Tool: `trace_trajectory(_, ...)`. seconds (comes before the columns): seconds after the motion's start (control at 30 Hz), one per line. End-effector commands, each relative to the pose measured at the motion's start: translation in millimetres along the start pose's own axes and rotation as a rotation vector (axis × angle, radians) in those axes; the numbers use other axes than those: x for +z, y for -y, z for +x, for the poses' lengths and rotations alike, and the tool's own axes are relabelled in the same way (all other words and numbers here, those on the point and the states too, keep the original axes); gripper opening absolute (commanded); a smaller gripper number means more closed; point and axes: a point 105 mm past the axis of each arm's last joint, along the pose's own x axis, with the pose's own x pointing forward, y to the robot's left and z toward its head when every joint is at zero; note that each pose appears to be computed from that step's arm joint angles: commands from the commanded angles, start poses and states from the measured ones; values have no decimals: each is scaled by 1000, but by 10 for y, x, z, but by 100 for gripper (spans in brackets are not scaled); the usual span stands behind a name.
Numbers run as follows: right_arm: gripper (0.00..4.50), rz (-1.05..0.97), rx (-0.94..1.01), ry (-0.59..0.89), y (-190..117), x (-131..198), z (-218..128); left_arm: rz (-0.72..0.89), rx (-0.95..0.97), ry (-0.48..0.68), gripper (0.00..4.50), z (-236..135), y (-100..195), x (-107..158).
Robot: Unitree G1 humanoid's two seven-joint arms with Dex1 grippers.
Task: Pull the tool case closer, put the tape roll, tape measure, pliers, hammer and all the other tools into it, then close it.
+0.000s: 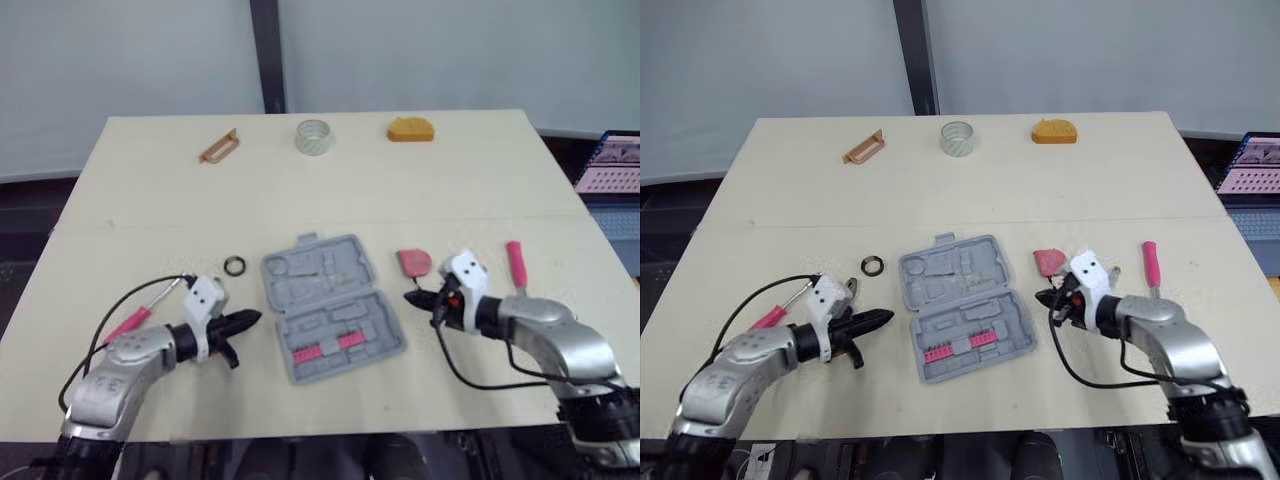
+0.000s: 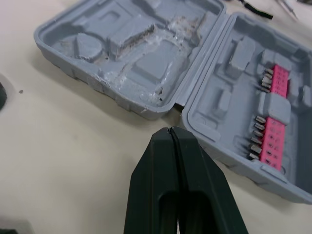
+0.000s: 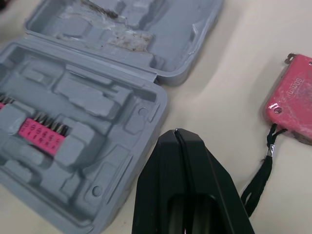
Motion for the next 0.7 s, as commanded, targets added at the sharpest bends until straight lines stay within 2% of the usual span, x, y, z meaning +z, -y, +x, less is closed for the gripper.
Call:
trace_trajectory(0.03, 0, -1, -15, -26, 50, -19, 72, 23, -28, -27, 5, 42, -3, -4)
trace_trajectory(0.43, 0, -10, 31, -33, 66, 19, 295, 61, -64, -48, 5, 219, -59, 54)
trace_trajectory(0.7, 0, -21, 45, -22, 72, 74, 461, 62, -94, -69, 5, 280, -4, -7)
